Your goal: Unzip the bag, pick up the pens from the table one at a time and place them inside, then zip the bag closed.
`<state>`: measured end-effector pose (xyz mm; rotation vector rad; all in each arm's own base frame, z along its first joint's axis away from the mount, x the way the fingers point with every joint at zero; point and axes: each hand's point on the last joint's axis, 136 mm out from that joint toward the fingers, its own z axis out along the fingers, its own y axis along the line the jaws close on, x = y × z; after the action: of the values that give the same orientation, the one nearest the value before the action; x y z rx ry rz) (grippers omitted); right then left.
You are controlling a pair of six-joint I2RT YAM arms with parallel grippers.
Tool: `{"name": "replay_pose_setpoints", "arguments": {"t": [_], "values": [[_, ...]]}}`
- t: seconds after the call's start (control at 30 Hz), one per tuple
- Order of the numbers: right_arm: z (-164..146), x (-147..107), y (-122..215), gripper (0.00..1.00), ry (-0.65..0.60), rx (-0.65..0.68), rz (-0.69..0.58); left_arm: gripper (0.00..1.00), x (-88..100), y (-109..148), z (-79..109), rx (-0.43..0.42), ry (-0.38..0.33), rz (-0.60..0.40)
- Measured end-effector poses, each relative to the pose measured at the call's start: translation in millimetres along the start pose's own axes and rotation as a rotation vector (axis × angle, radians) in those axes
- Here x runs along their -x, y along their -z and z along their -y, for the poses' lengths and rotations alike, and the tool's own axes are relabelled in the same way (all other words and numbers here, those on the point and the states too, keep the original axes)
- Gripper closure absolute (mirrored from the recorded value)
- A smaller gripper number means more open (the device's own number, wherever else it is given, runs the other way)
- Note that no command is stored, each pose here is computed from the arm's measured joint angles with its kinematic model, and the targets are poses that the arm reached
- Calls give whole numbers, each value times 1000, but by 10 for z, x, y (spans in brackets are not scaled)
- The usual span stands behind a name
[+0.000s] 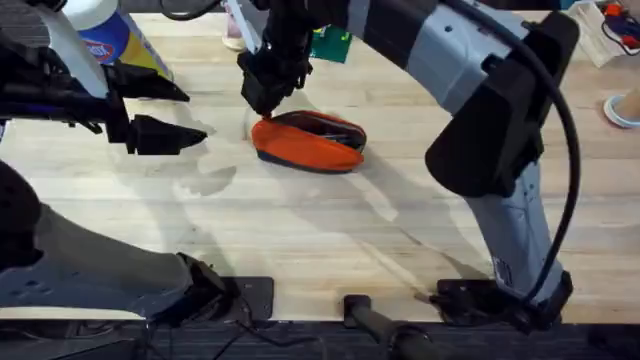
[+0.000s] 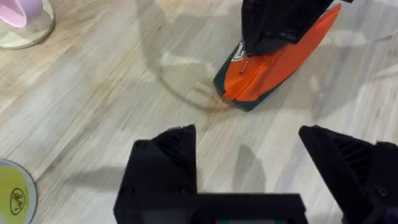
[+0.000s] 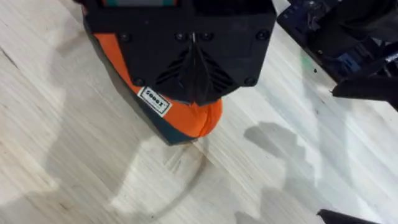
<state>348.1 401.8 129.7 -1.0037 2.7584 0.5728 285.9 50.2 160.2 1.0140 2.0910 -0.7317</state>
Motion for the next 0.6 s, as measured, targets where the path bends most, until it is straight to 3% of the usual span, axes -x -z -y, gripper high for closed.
{"name": "replay_pose_setpoints", "arguments": {"t": [0.4,0.6], "values": [[-75,280,412,972,37,10,122,6,7,1,-1,1,0,4],[-44,303,456,971,36,8,133,6,15,0,-2,1,0,9]]}}
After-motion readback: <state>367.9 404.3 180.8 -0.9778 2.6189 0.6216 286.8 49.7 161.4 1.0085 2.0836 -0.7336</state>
